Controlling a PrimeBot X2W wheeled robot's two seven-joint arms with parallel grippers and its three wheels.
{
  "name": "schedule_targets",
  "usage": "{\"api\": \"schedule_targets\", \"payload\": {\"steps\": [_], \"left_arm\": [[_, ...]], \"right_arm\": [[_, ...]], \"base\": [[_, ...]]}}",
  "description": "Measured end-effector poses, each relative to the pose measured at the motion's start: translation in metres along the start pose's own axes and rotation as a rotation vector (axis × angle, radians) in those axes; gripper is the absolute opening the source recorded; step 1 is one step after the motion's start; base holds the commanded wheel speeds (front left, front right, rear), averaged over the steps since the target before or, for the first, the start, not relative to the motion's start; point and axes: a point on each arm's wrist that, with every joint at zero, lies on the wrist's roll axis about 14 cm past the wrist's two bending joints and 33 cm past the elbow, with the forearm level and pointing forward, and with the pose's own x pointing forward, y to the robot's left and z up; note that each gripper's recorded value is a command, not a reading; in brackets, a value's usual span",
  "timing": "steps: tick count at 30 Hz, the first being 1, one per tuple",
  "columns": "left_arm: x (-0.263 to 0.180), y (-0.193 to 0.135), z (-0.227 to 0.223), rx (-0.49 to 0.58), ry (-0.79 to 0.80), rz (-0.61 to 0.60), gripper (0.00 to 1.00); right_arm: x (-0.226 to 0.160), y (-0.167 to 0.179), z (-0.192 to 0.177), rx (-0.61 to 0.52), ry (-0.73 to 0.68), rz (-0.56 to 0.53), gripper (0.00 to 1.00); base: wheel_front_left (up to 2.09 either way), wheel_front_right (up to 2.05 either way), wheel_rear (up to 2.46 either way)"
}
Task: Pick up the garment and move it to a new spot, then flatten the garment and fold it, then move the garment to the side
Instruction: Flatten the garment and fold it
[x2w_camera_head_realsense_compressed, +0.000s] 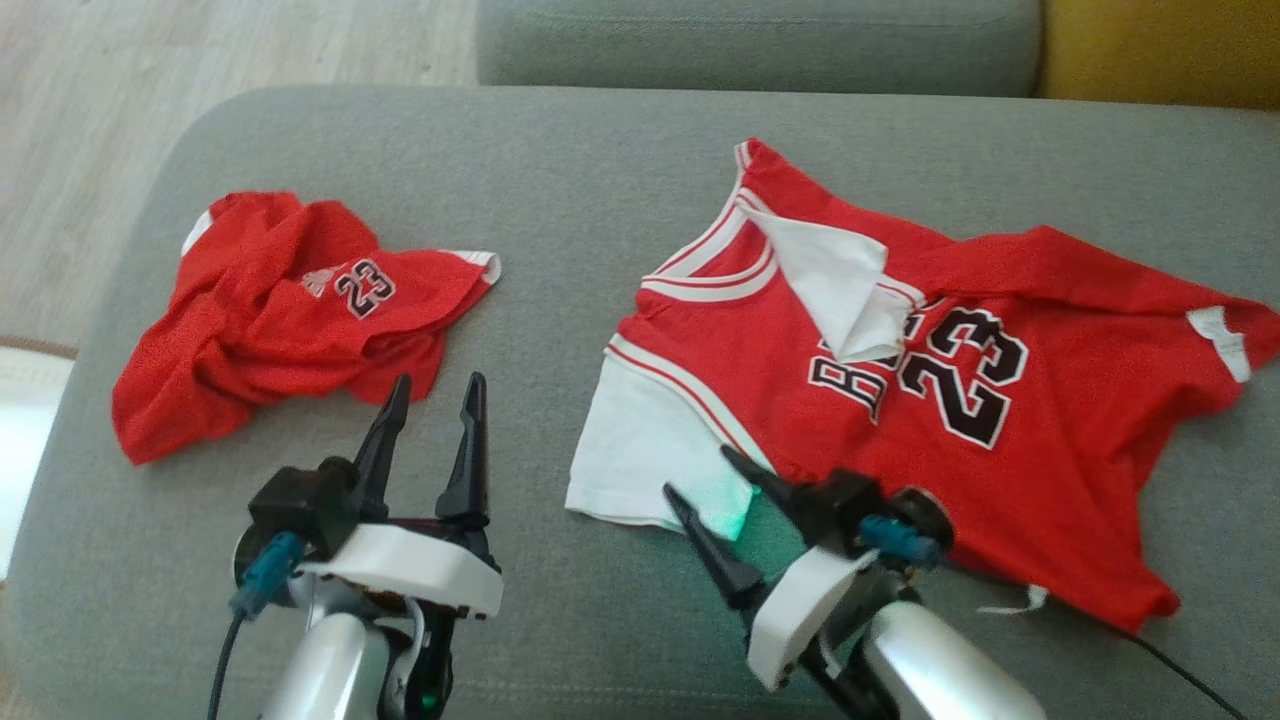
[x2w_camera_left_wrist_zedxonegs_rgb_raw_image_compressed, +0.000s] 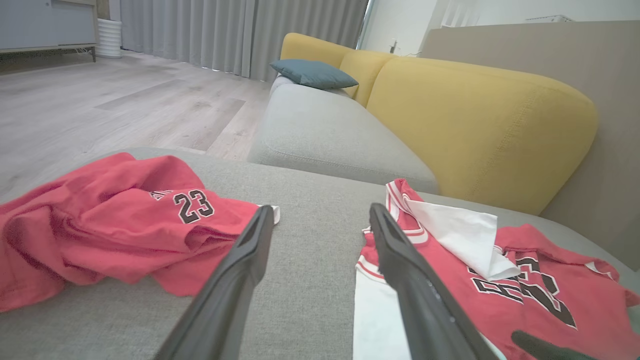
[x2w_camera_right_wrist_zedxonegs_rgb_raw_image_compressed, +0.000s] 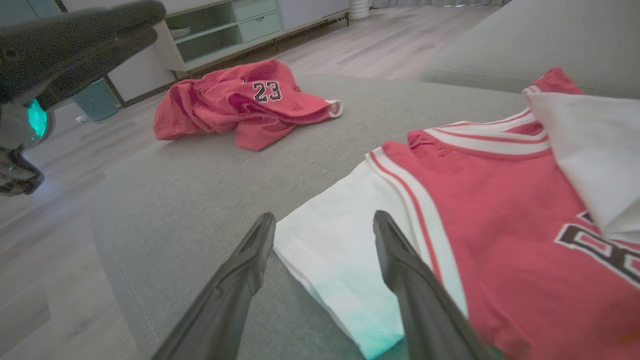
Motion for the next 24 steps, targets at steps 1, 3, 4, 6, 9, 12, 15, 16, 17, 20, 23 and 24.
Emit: {"api": "schedule_targets", "payload": {"steps": [1,3,4,6,9,12,15,16,17,20,23,24], "left_arm": [[0.001,-0.002,0.0,0.001,-0.002,-0.008,1.0],[0.003,-0.007,0.002,-0.001,-0.007,-0.023,1.0],[0.003,-0.009,0.003,-0.001,-0.011,-0.03,1.0],[0.004,-0.014,0.005,-0.002,-0.016,-0.043,1.0],[0.005,-0.02,0.009,-0.003,-0.03,-0.06,1.0],[0.006,-0.023,0.012,-0.005,-0.038,-0.069,1.0],[0.005,-0.024,0.011,-0.008,-0.036,-0.073,1.0],[0.004,-0.025,0.01,-0.009,-0.032,-0.073,1.0],[0.004,-0.025,0.01,-0.009,-0.032,-0.073,1.0],[0.004,-0.025,0.006,-0.011,-0.023,-0.074,1.0],[0.004,-0.026,0.005,-0.012,-0.02,-0.077,1.0],[0.005,-0.026,0.005,-0.012,-0.019,-0.077,1.0]], "right_arm": [[-0.002,-0.006,0.005,0.004,-0.017,-0.02,1.0],[-0.008,-0.023,0.013,0.012,-0.051,-0.079,1.0],[-0.012,-0.033,0.018,0.011,-0.074,-0.114,1.0],[-0.022,-0.053,0.025,0.002,-0.111,-0.188,1.0],[-0.041,-0.083,0.037,-0.028,-0.166,-0.297,1.0],[-0.063,-0.106,0.043,-0.024,-0.21,-0.397,1.0],[-0.082,-0.121,0.036,-0.005,-0.212,-0.469,1.0],[-0.087,-0.123,0.033,0.005,-0.209,-0.487,1.0],[-0.087,-0.123,0.033,0.005,-0.209,-0.487,1.0],[-0.097,-0.128,0.024,0.019,-0.198,-0.521,1.0],[-0.099,-0.13,0.025,0.025,-0.204,-0.532,1.0],[-0.099,-0.131,0.026,0.026,-0.208,-0.536,1.0]], "base": [[0.0,0.0,0.0],[0.0,0.0,0.0],[0.0,0.0,0.0],[0.0,0.0,0.0],[0.0,0.0,0.0],[0.0,0.0,0.0],[0.0,0.0,0.0],[0.0,0.0,0.0],[0.0,0.0,0.0],[0.0,0.0,0.0],[0.0,0.0,0.0],[0.0,0.0,0.0]]}}
